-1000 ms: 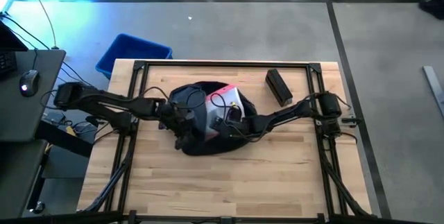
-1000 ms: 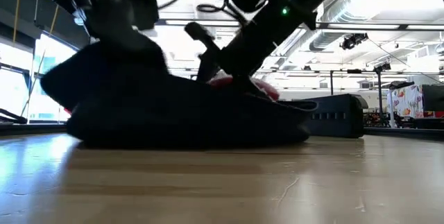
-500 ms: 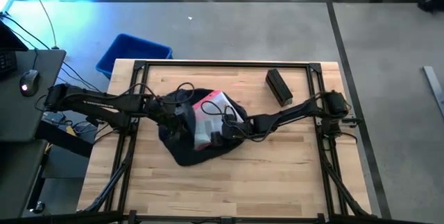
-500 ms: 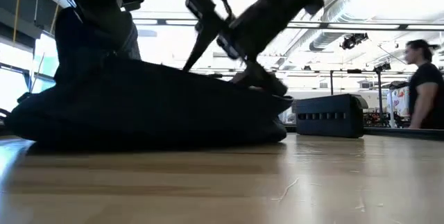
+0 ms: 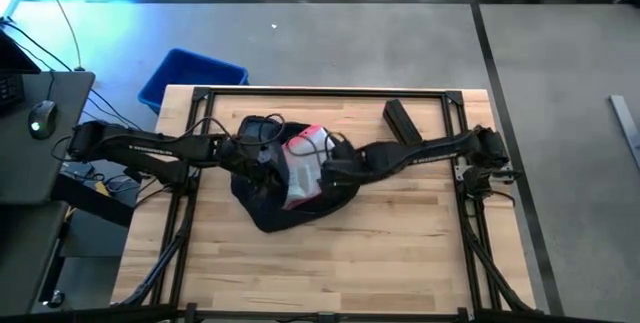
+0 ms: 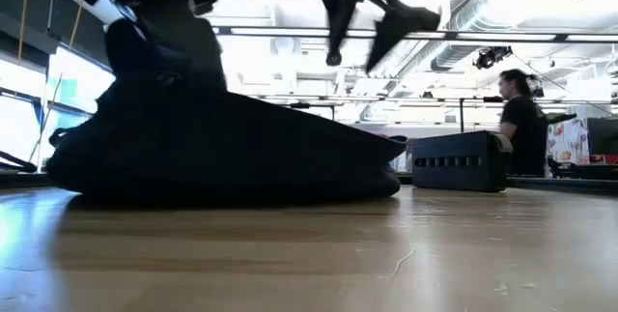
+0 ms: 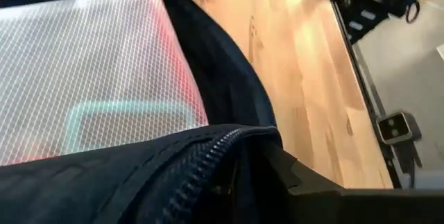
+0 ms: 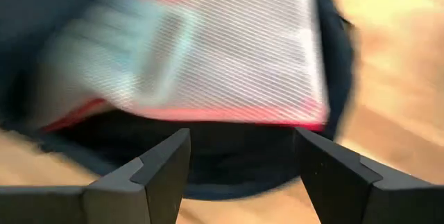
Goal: Unpack backpack
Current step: Adjust the blue backpack on the table
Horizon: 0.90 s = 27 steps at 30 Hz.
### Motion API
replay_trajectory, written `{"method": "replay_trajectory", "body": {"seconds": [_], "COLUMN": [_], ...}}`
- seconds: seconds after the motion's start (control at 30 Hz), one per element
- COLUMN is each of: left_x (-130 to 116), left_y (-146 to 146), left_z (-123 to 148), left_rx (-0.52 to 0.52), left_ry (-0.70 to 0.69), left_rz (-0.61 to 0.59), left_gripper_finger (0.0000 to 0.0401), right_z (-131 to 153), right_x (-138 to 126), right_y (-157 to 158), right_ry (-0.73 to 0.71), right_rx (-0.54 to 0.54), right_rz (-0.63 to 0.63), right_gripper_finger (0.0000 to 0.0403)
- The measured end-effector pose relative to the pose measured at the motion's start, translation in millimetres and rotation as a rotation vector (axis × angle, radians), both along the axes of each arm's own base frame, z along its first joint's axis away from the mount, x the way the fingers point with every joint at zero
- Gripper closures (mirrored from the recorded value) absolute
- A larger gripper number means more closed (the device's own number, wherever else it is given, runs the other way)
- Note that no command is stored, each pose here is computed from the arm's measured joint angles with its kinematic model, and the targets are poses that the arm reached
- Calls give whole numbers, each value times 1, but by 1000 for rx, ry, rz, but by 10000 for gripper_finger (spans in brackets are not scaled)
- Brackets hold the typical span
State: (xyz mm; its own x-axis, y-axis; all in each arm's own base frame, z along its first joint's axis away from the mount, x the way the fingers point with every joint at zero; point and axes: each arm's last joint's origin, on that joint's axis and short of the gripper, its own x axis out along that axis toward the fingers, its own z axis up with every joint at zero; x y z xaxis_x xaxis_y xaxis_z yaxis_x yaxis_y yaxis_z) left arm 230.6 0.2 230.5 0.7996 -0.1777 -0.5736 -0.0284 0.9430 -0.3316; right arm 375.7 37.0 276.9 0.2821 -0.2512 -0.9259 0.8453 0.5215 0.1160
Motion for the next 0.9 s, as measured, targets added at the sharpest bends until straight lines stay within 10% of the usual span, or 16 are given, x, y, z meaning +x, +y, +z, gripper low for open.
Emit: {"method": "replay_trajectory", "body": {"seconds": [0.3,0.6,0.9], "left_x": [13,-27,-57], "left_y": [5,-1,0], "left_z": [-24,-19,39], "left_rx": [-42,152,74], "left_ry": [203,474,210], "left_rz": [-18,-47,78], "left_gripper_finger": [390,401,401], "right_z": [-49,-79,-89], "right_x": [-19,-22,-24], "right_y": [-35,-44,-38], "right_ry": [229,189,158], "right_rx": [176,202,173], "right_rz": [-48,-147,-213], "right_gripper_finger": [185,224,353]}}
